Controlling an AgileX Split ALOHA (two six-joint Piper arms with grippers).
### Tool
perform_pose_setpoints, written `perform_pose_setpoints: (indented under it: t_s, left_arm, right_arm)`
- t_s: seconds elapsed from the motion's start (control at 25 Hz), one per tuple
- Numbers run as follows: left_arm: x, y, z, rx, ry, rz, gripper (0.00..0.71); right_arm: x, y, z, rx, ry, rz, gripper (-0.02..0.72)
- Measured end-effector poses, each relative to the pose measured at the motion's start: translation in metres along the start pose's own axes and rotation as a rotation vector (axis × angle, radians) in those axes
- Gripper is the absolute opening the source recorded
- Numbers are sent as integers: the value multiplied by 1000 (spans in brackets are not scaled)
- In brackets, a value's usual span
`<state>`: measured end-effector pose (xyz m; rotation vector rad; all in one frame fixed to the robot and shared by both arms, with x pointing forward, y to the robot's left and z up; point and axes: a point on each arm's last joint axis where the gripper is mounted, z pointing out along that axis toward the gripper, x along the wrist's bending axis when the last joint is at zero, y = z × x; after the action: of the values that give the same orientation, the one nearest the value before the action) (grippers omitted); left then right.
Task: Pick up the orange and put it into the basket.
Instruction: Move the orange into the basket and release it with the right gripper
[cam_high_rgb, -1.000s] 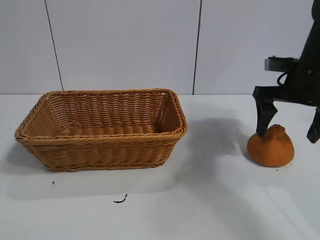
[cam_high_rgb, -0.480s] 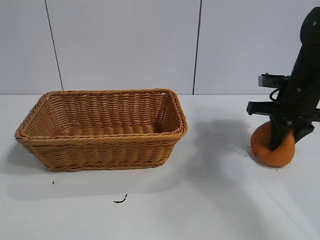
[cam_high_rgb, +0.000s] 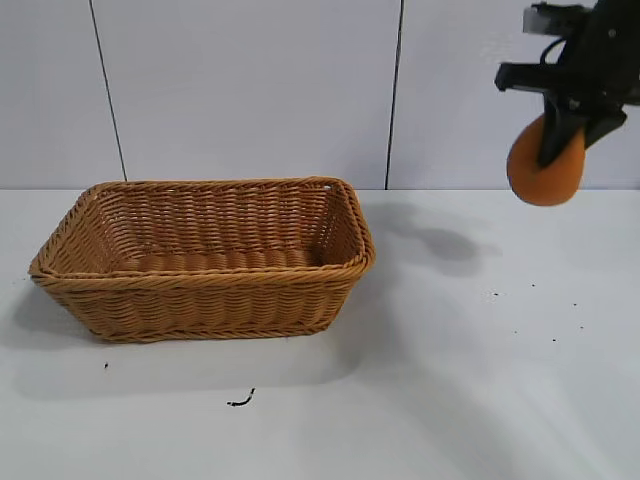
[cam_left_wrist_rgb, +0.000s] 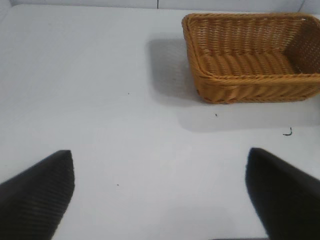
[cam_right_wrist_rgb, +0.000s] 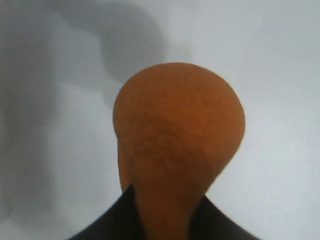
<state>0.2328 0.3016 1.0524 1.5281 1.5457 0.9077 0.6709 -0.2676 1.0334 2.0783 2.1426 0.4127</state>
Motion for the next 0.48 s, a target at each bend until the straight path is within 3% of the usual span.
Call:
perform_pose_setpoints:
  t_s: [0.12, 0.48]
  left_arm:
    - [0, 0, 0, 0, 0, 0, 666]
    - [0, 0, 0, 0, 0, 0, 666]
  right_arm:
    - [14, 6, -10, -29, 11, -25, 44]
    - [123, -2, -20, -89, 102, -186, 44]
